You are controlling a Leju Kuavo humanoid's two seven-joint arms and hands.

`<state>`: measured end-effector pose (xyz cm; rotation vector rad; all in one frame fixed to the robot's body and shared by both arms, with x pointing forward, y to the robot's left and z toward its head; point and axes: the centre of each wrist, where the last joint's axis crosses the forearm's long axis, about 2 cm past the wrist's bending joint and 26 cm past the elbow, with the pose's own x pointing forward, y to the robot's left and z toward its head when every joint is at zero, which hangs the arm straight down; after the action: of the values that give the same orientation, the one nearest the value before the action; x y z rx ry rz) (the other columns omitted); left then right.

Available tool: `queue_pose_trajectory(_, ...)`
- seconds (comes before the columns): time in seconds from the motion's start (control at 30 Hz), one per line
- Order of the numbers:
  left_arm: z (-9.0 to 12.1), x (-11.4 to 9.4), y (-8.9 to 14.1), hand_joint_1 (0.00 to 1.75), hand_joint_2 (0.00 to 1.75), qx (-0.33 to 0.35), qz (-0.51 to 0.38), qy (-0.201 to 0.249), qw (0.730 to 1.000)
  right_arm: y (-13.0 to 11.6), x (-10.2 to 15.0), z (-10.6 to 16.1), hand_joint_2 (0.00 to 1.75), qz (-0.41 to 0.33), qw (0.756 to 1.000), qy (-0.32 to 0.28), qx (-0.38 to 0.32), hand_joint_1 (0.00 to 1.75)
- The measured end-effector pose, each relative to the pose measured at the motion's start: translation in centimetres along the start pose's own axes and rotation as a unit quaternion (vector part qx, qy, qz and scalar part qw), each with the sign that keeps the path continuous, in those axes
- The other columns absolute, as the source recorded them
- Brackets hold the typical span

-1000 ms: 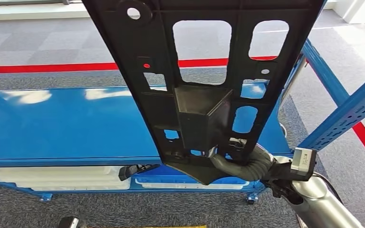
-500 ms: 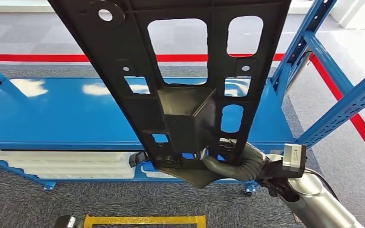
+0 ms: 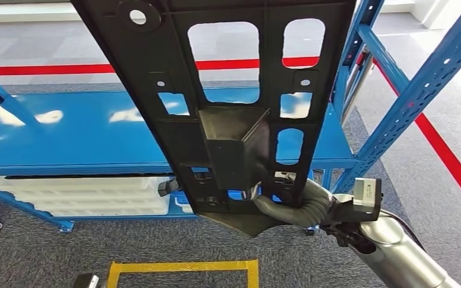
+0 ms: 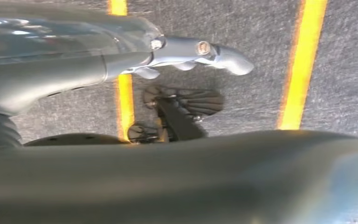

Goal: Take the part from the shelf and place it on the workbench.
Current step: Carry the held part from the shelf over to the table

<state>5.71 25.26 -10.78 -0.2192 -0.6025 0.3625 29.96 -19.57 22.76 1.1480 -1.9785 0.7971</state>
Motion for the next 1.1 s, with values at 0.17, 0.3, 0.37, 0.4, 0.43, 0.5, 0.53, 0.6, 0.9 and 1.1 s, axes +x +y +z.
queue_pose_trajectory(0.17,0.0,0.0,0.0,0.0,0.0,0.001,-0.001,0.0,1.0,0.5,-0.4,0.0,1.75,-0.019,1.0,-0.009,-0.016,1.75)
queue_pose_trajectory(0.3,-0.1,0.3,-0.1,0.0,0.0,0.0,-0.006,-0.002,1.0,0.9,-0.7,-0.2,1.75,-0.037,0.999,-0.009,-0.014,1.75)
queue_pose_trajectory(0.37,-0.2,0.3,-0.1,0.0,0.0,-0.002,-0.009,-0.003,1.0,0.7,-0.8,-0.1,1.75,-0.044,0.999,-0.011,-0.006,1.75)
queue_pose_trajectory(0.4,-0.2,0.3,-0.1,0.0,0.0,-0.003,-0.01,-0.002,1.0,0.6,-0.8,0.0,1.75,-0.045,0.999,-0.012,-0.003,1.75)
queue_pose_trajectory(0.43,-0.2,0.3,-0.1,0.0,0.0,-0.003,-0.012,-0.002,1.0,0.5,-0.8,0.1,1.75,-0.043,0.999,-0.013,-0.001,1.75)
queue_pose_trajectory(0.5,-0.2,0.3,-0.1,0.0,0.0,-0.004,-0.014,-0.002,1.0,0.3,-0.9,0.2,1.75,-0.036,0.999,-0.013,0.001,1.75)
queue_pose_trajectory(0.53,-0.2,0.3,-0.1,0.0,0.0,-0.004,-0.015,-0.002,1.0,0.3,-0.9,0.2,1.75,-0.034,0.999,-0.011,0.002,1.75)
queue_pose_trajectory(0.6,-0.2,0.3,-0.1,0.0,0.0,-0.004,-0.016,-0.002,1.0,0.2,-1.0,0.3,1.75,-0.031,0.999,-0.007,0.002,1.75)
queue_pose_trajectory(0.9,-0.3,0.6,-0.2,0.0,0.0,-0.006,-0.02,-0.004,1.0,-0.4,-0.6,-0.1,1.75,0.013,1.0,0.001,0.019,1.75)
queue_pose_trajectory(1.1,-0.3,0.5,-0.2,0.0,0.0,-0.004,-0.021,-0.004,1.0,-0.9,0.0,-0.7,1.75,0.031,0.999,-0.001,0.03,1.75)
